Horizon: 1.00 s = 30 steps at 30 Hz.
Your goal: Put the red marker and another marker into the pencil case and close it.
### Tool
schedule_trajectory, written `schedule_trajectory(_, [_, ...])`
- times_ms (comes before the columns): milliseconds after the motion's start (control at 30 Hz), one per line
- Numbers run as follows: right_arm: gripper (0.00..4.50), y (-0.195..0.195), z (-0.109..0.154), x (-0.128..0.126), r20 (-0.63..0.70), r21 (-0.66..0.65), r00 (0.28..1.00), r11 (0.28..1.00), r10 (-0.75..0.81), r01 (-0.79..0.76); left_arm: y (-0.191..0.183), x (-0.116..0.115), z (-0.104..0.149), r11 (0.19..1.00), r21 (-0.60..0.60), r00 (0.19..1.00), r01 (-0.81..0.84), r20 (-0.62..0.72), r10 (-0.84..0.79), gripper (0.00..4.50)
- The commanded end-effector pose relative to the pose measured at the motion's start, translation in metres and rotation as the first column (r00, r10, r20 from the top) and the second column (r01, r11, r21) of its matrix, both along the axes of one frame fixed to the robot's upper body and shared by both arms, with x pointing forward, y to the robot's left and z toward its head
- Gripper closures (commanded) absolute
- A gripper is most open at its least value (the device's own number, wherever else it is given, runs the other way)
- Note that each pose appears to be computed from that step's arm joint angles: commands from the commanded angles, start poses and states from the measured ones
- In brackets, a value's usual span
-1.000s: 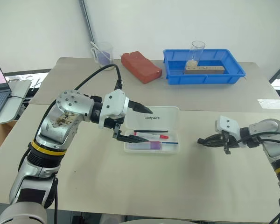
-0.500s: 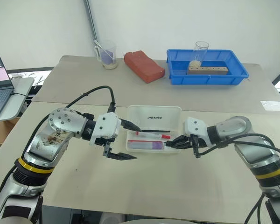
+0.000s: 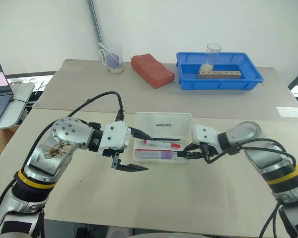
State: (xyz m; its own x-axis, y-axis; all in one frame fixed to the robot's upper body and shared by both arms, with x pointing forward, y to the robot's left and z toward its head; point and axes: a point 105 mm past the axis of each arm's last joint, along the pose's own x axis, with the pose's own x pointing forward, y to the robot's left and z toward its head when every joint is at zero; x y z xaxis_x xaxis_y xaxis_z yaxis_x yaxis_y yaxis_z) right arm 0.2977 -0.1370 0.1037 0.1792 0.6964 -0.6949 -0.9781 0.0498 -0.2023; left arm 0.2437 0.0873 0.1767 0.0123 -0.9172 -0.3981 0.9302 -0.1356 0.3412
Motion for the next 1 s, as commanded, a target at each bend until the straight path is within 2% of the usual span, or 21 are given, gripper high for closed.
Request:
schedule_trajectory(33, [1.55, 0.003, 0.011, 0.001, 0.036, 0.017, 0.999, 1.0, 0.019, -0.02, 0.001, -0.003, 0.008, 1.0, -0.009, 0.999, 0.006, 0.035, -0.005, 0.0])
schedule_trajectory(167, [0.2, 0.002, 0.022, 0.0, 0.048, 0.047, 0.999, 0.999, 0.014, -0.017, 0.003, 0.005, 0.011, 1.0, -0.007, 0.999, -0.011, 0.045, 0.012, 0.0])
schedule_trajectory(200, [0.05, 0.002, 0.026, 0.0, 0.05, 0.06, 0.999, 0.998, 0.012, -0.015, 0.004, 0.006, 0.011, 1.0, -0.009, 0.999, -0.018, 0.047, 0.018, 0.0])
schedule_trajectory(267, [0.05, 0.005, 0.036, -0.002, 0.055, 0.101, 0.998, 0.995, -0.003, -0.002, 0.006, 0.008, 0.013, 0.999, -0.018, 0.998, -0.037, 0.045, 0.037, 0.0])
schedule_trajectory(333, [0.05, 0.009, 0.066, -0.009, 0.062, 0.235, 0.996, 0.971, -0.066, 0.05, 0.019, 0.025, 0.019, 0.985, -0.064, 0.987, -0.16, 0.019, 0.161, 0.0])
schedule_trajectory(400, [0.05, 0.012, 0.091, -0.019, 0.065, 0.349, 0.988, 0.931, -0.141, 0.11, 0.04, 0.049, 0.026, 0.936, -0.124, 0.944, -0.33, -0.013, 0.331, 0.0])
schedule_trajectory(467, [0.05, 0.015, 0.104, -0.028, 0.072, 0.408, 0.978, 0.9, -0.198, 0.152, 0.057, 0.066, 0.03, 0.872, -0.193, 0.893, -0.45, -0.07, 0.445, 0.0])
schedule_trajectory(567, [0.0, 0.021, 0.117, -0.038, 0.085, 0.441, 0.967, 0.88, -0.239, 0.179, 0.079, 0.085, 0.033, 0.781, -0.263, 0.823, -0.567, -0.144, 0.549, 0.85])
schedule_trajectory(700, [0.0, 0.029, 0.135, -0.036, 0.116, 0.495, 0.945, 0.842, -0.307, 0.213, 0.1, 0.118, 0.031, 0.672, -0.314, 0.741, -0.67, -0.239, 0.627, 2.86])
schedule_trajectory(800, [0.0, 0.033, 0.139, -0.036, 0.122, 0.513, 0.936, 0.828, -0.33, 0.225, 0.097, 0.133, 0.02, 0.671, -0.298, 0.733, -0.68, -0.258, 0.629, 4.35])
schedule_trajectory(1000, [0.0, 0.024, 0.134, -0.035, 0.124, 0.517, 0.908, 0.807, -0.401, 0.286, 0.074, 0.162, -0.012, 0.69, -0.22, 0.72, -0.689, -0.309, 0.621, 4.43])
